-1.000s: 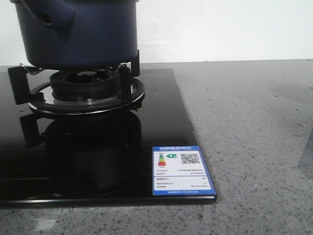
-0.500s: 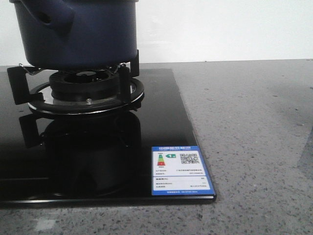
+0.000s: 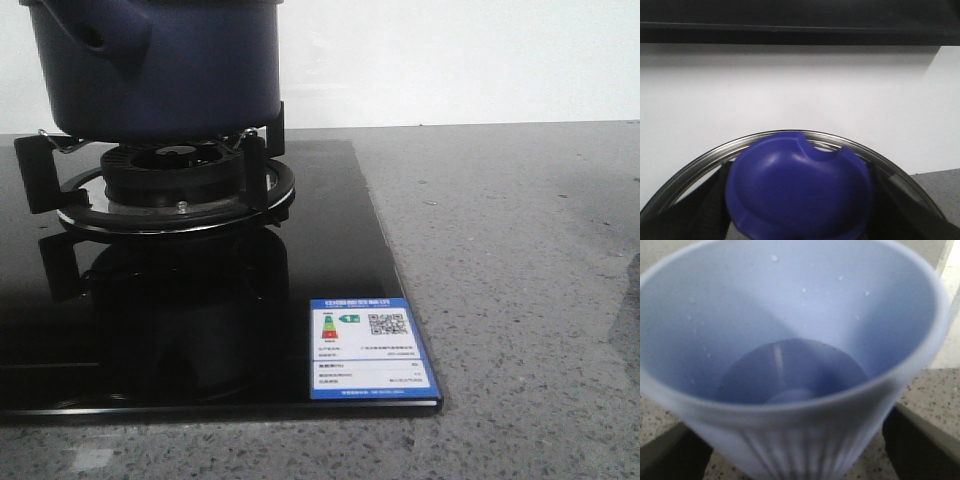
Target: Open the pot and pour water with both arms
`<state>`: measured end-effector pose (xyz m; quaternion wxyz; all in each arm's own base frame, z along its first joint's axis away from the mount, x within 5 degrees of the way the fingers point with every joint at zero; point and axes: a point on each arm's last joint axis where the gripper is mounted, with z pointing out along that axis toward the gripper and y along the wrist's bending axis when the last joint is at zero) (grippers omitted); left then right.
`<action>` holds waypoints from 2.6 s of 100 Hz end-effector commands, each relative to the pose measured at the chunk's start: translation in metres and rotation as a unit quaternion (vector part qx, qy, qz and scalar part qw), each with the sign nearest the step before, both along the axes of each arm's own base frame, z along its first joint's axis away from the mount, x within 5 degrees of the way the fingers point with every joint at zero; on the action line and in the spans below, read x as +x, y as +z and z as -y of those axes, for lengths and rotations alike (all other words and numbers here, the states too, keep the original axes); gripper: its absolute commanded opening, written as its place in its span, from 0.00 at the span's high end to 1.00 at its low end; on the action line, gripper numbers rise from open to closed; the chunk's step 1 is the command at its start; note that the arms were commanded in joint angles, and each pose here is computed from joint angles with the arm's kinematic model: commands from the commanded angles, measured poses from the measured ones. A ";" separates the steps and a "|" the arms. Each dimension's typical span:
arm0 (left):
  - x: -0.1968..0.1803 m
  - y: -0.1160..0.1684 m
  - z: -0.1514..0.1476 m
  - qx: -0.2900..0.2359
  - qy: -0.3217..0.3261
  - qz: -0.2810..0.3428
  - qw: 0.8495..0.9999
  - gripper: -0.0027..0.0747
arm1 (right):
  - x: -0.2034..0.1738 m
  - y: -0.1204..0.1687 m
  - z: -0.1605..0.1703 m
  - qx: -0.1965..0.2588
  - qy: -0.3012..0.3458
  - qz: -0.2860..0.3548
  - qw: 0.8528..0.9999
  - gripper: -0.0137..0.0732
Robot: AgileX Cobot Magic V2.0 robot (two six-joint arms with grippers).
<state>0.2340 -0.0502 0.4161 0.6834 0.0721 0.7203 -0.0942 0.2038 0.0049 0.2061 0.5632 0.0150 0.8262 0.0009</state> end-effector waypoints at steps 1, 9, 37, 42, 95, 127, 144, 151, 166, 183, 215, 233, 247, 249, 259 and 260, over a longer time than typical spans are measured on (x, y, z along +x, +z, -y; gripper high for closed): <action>-0.009 0.027 -0.007 -0.018 0.025 0.076 0.997 0.50 | 0.007 0.018 0.003 -0.002 -0.010 0.072 0.997 0.18; -0.009 0.027 -0.007 -0.018 0.025 0.076 0.997 0.50 | 0.007 0.019 0.003 -0.002 -0.011 0.076 0.997 0.24; -0.009 0.028 -0.007 -0.019 0.026 0.078 0.996 0.50 | 0.007 0.020 0.003 -0.002 -0.011 0.078 0.997 0.48; -0.009 0.028 -0.007 -0.019 0.026 0.079 0.996 0.50 | 0.007 0.020 0.003 -0.002 -0.011 0.080 0.997 0.48; -0.009 0.028 -0.007 -0.019 0.026 0.080 0.996 0.50 | 0.027 0.131 -0.027 -0.030 0.086 0.092 0.992 0.48; -0.009 0.028 -0.007 -0.019 0.026 0.080 0.996 0.50 | 0.052 0.196 -0.082 -0.080 0.193 0.100 0.973 0.48; -0.009 0.028 -0.007 -0.019 0.026 0.080 0.996 0.50 | 0.072 0.206 -0.110 -0.131 0.231 0.073 0.961 0.48; -0.009 0.028 -0.007 -0.019 0.026 0.080 0.996 0.50 | 0.079 0.209 -0.121 -0.155 0.243 0.067 0.955 0.48; -0.009 0.028 -0.007 -0.019 0.026 0.080 0.996 0.50 | 0.090 0.215 -0.146 -0.196 0.266 0.057 0.942 0.48; -0.009 0.028 -0.007 -0.019 0.026 0.080 0.996 0.50 | 0.096 0.219 -0.172 -0.251 0.296 0.064 0.920 0.48; -0.009 0.028 -0.007 -0.019 0.026 0.079 0.996 0.50 | 0.092 0.214 -0.211 -0.409 0.323 0.102 0.847 0.48; -0.009 0.028 -0.007 -0.019 0.026 0.079 0.996 0.50 | 0.094 0.213 -0.219 -0.479 0.316 0.129 0.808 0.48; -0.009 0.028 -0.007 -0.019 0.026 0.079 0.996 0.50 | 0.099 0.214 -0.221 -0.531 0.306 0.154 0.775 0.48; -0.009 0.028 -0.007 -0.019 0.026 0.079 0.996 0.50 | 0.099 0.214 -0.222 -0.537 0.305 0.159 0.770 0.48; -0.009 0.028 -0.007 -0.019 0.026 0.079 0.996 0.50 | 0.101 0.216 -0.224 -0.560 0.304 0.184 0.748 0.48; -0.009 0.028 -0.007 -0.019 0.026 0.079 0.996 0.50 | 0.101 0.216 -0.225 -0.562 0.305 0.186 0.746 0.48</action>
